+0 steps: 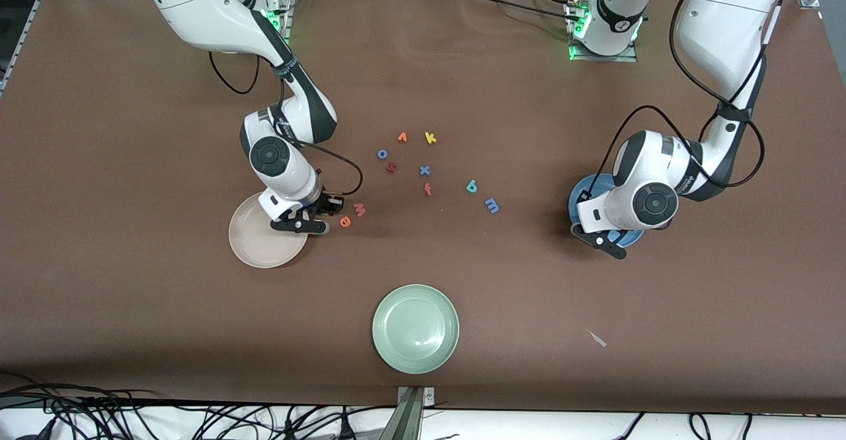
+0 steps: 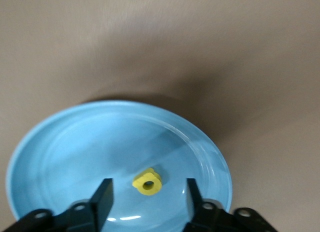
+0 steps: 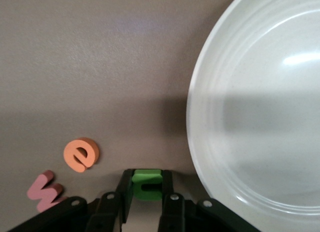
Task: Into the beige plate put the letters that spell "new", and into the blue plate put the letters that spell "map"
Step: 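Put the green letter in the white plate while the left gripper returns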
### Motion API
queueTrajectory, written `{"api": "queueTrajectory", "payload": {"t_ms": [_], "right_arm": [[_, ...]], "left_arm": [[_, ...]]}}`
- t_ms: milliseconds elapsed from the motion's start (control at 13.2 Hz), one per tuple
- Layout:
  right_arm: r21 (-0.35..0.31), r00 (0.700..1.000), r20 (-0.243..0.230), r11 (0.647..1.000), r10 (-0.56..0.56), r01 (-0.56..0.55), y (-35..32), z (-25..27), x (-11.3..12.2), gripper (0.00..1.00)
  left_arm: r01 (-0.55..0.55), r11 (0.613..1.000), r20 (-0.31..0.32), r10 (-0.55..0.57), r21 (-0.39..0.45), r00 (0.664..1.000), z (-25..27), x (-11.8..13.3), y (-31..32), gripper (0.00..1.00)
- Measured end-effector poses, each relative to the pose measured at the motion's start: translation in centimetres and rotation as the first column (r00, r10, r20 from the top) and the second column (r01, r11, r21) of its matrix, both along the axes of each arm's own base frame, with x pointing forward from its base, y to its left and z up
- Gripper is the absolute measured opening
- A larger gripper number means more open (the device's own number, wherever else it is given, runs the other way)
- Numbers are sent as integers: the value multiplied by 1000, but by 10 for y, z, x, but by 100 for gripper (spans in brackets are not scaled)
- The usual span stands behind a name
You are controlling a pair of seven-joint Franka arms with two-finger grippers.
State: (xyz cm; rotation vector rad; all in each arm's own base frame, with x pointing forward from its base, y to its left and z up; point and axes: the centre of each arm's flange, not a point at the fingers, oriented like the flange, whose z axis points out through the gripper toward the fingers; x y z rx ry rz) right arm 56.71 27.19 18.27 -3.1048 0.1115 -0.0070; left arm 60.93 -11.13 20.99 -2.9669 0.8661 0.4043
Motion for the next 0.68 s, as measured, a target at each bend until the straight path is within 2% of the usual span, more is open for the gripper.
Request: {"api": "queueTrajectory", "payload": {"t_ms": [152,227,379,455,606,682], "right_arm": [[5,1000,11,1000,1,-1,2,17,5,27],[2,1000,4,1000,3,-3,4,32,9,27],[-5,999,-6,999,35,-35,-7,66,21,27],[-8,997,-3,997,73,-73,-25,77,29,27],[-24,991,-5,991,132,-132,-71,80,45,27],[-31,990,-13,989,141,-142,-87,76,47,27]], "left_arm": [[40,999,28,-40,-20,999,18,5,-12,93],[52,998,40,-50,-37,998,26,5,-25,100],[28,998,61,-24,-62,998,37,5,-57,100],[-23,998,68,27,-64,997,41,3,-75,100],[-183,981,69,188,-67,980,46,-7,-121,100],[-287,956,64,291,-56,955,45,-16,-146,100]]}}
